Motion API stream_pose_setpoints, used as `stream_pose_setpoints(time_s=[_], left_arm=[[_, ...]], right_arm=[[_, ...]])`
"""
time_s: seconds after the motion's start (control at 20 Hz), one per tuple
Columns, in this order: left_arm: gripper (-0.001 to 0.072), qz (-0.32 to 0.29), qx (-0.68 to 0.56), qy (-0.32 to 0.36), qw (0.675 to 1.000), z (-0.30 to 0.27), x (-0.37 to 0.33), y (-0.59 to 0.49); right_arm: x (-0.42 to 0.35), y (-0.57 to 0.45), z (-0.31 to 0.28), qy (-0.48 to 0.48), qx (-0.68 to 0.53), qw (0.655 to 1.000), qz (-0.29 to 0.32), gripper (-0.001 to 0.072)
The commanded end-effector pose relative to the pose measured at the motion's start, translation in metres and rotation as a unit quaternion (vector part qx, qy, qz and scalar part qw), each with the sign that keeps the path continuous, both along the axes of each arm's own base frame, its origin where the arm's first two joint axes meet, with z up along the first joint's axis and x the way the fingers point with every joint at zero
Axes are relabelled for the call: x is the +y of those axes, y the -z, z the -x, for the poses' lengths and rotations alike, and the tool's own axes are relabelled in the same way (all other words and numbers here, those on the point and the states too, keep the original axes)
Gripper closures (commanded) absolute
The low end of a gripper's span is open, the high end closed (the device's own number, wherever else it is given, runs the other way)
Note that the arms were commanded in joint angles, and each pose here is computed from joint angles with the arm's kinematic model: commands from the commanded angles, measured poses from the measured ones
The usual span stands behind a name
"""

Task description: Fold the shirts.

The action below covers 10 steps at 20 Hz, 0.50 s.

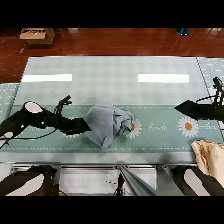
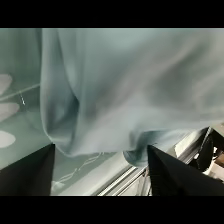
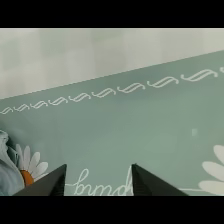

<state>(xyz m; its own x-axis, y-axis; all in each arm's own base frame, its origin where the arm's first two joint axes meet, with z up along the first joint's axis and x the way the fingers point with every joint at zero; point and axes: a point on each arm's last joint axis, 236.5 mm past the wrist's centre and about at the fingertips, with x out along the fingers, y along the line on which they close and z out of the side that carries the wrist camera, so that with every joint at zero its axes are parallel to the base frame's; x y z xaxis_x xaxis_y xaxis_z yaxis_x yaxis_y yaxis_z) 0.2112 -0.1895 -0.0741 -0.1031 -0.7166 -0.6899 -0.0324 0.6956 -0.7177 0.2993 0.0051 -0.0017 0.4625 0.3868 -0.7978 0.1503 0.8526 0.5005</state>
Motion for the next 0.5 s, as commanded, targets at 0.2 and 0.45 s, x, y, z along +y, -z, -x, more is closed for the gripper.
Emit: stream_pose_setpoints(time_s=[0.2,0.45], left_arm=[[0.0424,0.016,0.091,-0.03,0.995,0.008,-0.007,0.044],[0.0685,0.045,0.083,-0.01,0.996,0.011,-0.015,0.037]], right_arm=[[0.01,0.001,0.003,-0.012,0.002,1.0,-0.024,0.0222],[0.052,0.025,0.02,-0.087,0.068,0.992,-0.057,0.0222]])
